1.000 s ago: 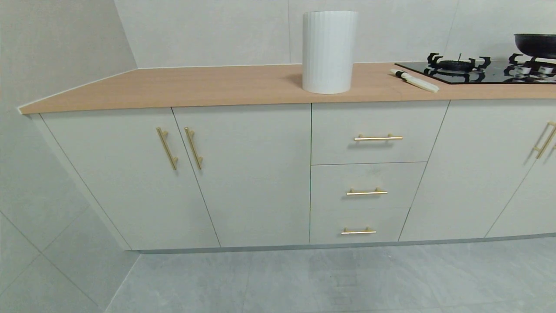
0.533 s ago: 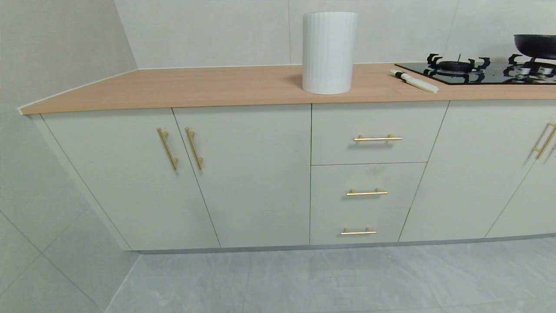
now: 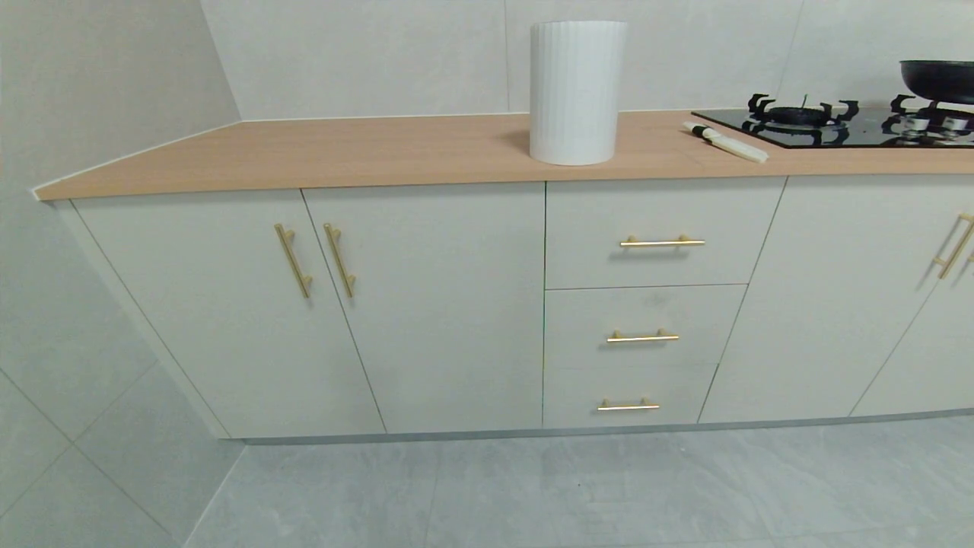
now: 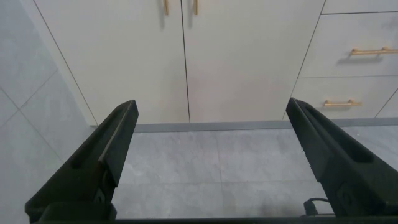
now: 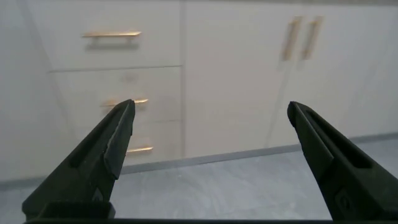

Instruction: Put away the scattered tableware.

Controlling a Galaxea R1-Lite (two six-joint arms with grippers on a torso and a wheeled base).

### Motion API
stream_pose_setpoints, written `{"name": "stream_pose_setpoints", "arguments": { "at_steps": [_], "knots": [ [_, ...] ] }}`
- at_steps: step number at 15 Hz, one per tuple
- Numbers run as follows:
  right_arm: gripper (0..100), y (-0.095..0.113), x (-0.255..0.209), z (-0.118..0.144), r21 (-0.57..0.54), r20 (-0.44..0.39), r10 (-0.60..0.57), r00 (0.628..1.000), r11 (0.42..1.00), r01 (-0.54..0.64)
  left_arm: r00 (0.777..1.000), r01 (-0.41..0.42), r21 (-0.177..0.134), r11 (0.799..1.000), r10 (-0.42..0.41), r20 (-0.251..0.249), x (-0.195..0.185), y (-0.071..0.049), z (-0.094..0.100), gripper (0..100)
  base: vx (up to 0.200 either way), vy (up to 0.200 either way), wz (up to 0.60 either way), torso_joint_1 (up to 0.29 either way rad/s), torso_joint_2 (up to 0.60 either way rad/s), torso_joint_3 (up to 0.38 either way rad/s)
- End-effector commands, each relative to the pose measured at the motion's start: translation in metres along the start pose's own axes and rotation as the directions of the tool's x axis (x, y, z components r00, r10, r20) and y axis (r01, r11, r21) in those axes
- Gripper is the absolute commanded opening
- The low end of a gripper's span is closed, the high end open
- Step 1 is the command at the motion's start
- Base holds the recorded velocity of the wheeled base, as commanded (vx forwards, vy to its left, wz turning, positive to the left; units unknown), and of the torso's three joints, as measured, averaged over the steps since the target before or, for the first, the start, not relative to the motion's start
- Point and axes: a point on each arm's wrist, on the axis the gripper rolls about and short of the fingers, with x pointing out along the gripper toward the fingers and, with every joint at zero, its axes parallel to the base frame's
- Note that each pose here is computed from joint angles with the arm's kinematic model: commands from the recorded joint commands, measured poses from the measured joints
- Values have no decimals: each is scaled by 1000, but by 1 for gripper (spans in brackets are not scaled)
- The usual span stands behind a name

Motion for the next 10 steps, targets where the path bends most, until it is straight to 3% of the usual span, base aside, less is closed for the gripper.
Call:
{"name": "stream_pose_setpoints", "arguments": {
  "at_steps": [1, 4, 10],
  "knots": [
    [100, 3, 3, -18, 19, -60, 52, 997, 998, -51, 1000, -1, 0, 1000, 1, 0, 0, 0, 0, 100, 0, 0, 0, 0, 0, 0],
    [100, 4, 2, -25, 47, -135, 99, 986, 995, -93, 1000, -1, 1, 1000, 1, 0, 0, 0, 0, 100, 0, 0, 0, 0, 0, 0],
    [100, 4, 2, -25, 77, -124, 100, 987, 993, -91, 1000, -1, 0, 1000, 1, -1, 0, 0, 0, 100, 0, 0, 0, 0, 0, 0]
  ]
}}
